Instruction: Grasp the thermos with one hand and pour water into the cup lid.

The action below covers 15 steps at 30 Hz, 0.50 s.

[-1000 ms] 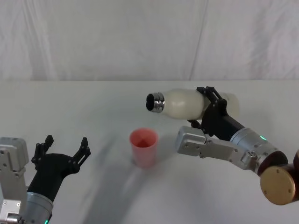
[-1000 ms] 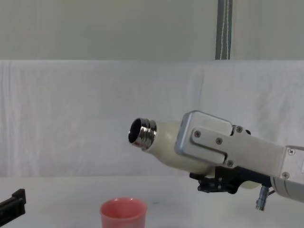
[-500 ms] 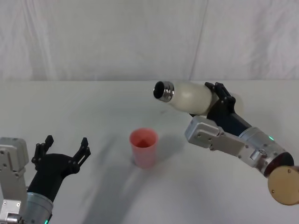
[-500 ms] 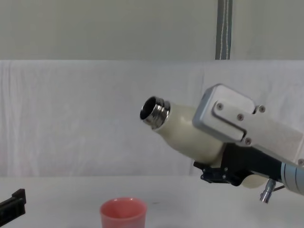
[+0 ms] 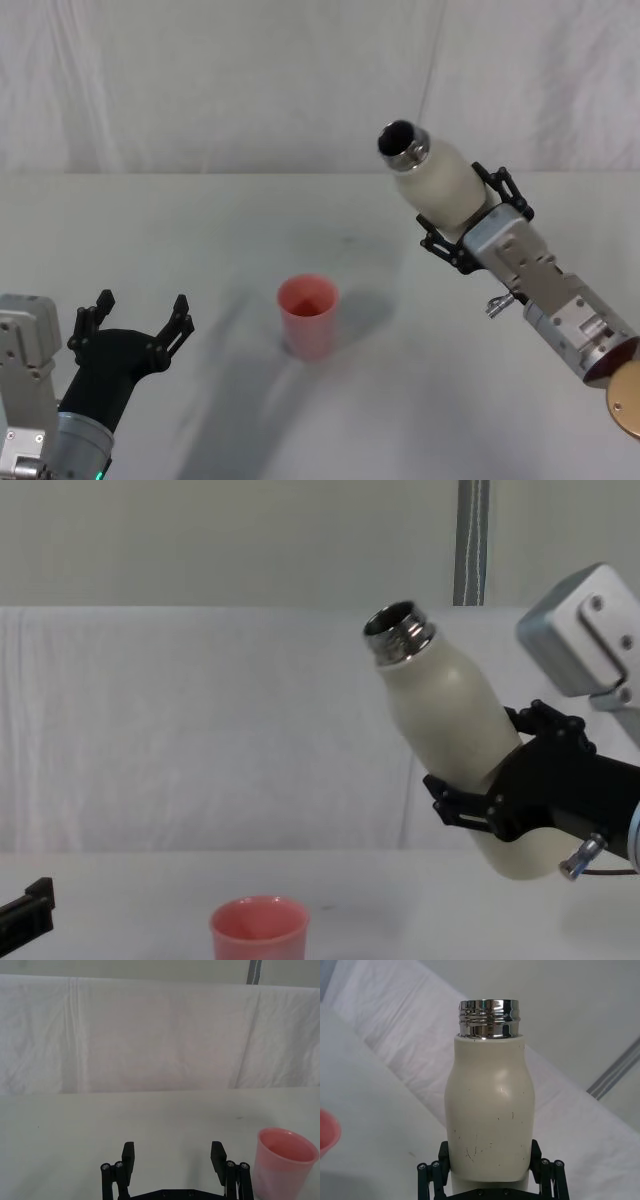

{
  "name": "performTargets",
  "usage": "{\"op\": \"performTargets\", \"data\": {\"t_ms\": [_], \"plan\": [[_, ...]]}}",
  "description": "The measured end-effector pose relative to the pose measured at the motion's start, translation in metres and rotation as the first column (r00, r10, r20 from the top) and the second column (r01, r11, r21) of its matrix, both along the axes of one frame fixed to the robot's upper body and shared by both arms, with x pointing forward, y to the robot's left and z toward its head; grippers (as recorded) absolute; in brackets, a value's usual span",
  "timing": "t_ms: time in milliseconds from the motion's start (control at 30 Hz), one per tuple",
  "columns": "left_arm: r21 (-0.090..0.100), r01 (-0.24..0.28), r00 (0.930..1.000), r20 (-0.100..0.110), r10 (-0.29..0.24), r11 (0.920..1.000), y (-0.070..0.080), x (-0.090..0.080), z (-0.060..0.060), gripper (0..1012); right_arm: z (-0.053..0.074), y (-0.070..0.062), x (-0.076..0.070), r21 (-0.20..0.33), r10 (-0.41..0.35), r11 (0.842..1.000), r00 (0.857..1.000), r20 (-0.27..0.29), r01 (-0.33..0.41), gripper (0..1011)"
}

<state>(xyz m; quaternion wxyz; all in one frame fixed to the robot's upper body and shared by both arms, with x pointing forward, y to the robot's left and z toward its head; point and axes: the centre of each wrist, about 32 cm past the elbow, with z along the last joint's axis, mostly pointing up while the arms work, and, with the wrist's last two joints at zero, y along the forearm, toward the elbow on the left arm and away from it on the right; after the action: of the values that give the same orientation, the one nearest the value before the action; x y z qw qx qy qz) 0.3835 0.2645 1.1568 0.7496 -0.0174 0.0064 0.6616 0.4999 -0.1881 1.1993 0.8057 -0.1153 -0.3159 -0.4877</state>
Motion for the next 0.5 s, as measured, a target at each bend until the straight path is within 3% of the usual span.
{"op": "performTargets", "data": {"t_ms": [233, 500], "plan": [[0.0, 0.0, 1.0, 0.0, 0.0, 1.0, 0.0, 0.0, 0.0, 1001, -0.004, -0.006, 0.001, 0.097, -0.01, 0.995, 1.0, -0.018, 0.012, 950], [0.0, 0.0, 1.0, 0.0, 0.0, 1.0, 0.0, 0.0, 0.0, 1001, -0.011, -0.011, 0.001, 0.23, -0.02, 0.973, 0.998, -0.055, 0.032, 950]]}}
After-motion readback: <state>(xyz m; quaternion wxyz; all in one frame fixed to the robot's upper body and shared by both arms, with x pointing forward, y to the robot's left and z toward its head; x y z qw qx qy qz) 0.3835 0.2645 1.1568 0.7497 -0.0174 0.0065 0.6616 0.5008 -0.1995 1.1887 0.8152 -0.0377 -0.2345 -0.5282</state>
